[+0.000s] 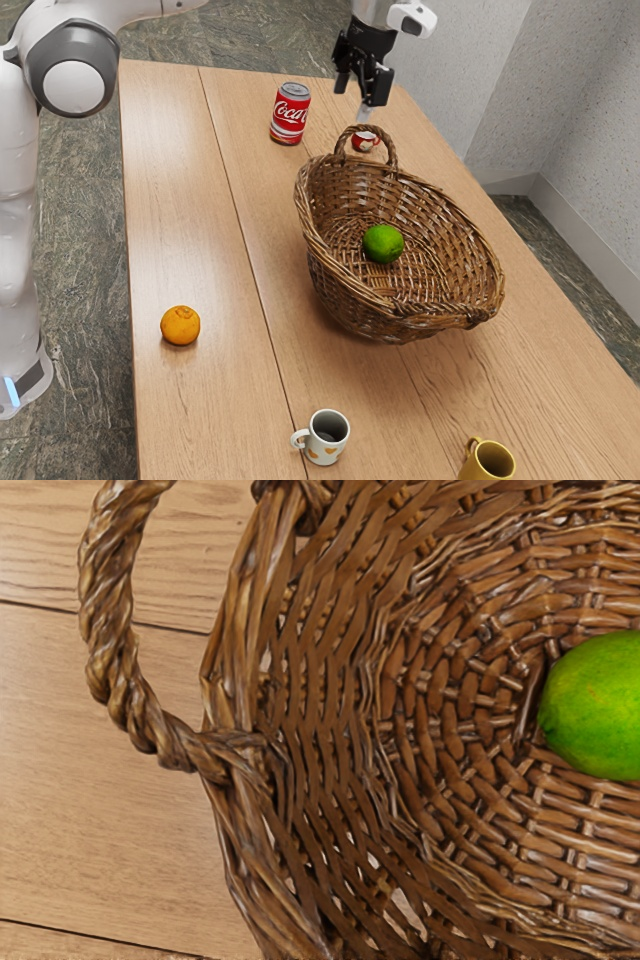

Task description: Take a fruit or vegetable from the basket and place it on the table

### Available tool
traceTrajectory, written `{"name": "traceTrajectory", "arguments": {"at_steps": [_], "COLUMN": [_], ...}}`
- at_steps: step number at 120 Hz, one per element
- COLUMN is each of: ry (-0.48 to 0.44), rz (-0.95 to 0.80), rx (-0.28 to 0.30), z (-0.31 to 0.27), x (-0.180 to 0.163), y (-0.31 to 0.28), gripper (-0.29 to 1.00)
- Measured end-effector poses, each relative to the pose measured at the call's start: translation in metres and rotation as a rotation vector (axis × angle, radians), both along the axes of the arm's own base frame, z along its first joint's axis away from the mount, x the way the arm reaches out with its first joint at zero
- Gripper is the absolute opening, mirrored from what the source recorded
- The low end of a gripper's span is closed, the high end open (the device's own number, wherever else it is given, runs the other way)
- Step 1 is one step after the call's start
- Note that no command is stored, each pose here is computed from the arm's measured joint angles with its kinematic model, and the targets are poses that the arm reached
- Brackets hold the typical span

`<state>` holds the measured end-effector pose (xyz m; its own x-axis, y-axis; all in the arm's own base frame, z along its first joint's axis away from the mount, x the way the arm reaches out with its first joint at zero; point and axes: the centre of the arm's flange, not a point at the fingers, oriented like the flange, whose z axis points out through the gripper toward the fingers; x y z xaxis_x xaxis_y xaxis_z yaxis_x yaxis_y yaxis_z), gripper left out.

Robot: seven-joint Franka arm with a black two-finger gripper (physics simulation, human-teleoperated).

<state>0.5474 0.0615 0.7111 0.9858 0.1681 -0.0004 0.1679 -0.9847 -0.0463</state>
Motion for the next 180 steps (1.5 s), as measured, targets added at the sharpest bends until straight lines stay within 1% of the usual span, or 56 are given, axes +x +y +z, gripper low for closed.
{"name": "traceTrajectory", "arguments": {"at_steps": [28,33,43,48,52,68,80,93,119,133,141,156,170,180], "ry": [0.001,-0.043,-0.158,-0.185,-0.185,-0.157,-0.103,-0.046,-0.036,0.049,0.073,0.061,0.031,0.025], "rz": [0.010,0.010,-0.006,-0.034,-0.065,-0.179,-0.174,-0.171,-0.196,-0.201,-0.202,-0.202,-0.201,-0.196], "rx": [0.000,0.004,0.008,0.003,-0.003,-0.021,-0.027,-0.027,-0.030,-0.034,-0.037,-0.041,-0.043,-0.049], "z": [0.002,0.024,0.080,0.092,0.092,0.068,0.033,0.000,-0.012,-0.077,-0.107,-0.130,-0.134,-0.139], "x": [-0.002,-0.009,-0.036,-0.042,-0.040,-0.015,0.014,0.033,0.039,0.048,0.052,0.056,0.061,0.062], "y": [0.001,-0.001,-0.011,-0.025,-0.040,-0.100,-0.099,-0.099,-0.116,-0.121,-0.122,-0.123,-0.122,-0.120], "gripper": [0.70,0.70,0.70,0.70,0.70,0.70,0.70,0.70,0.70,0.70,0.70,0.70,0.70,0.70]}}
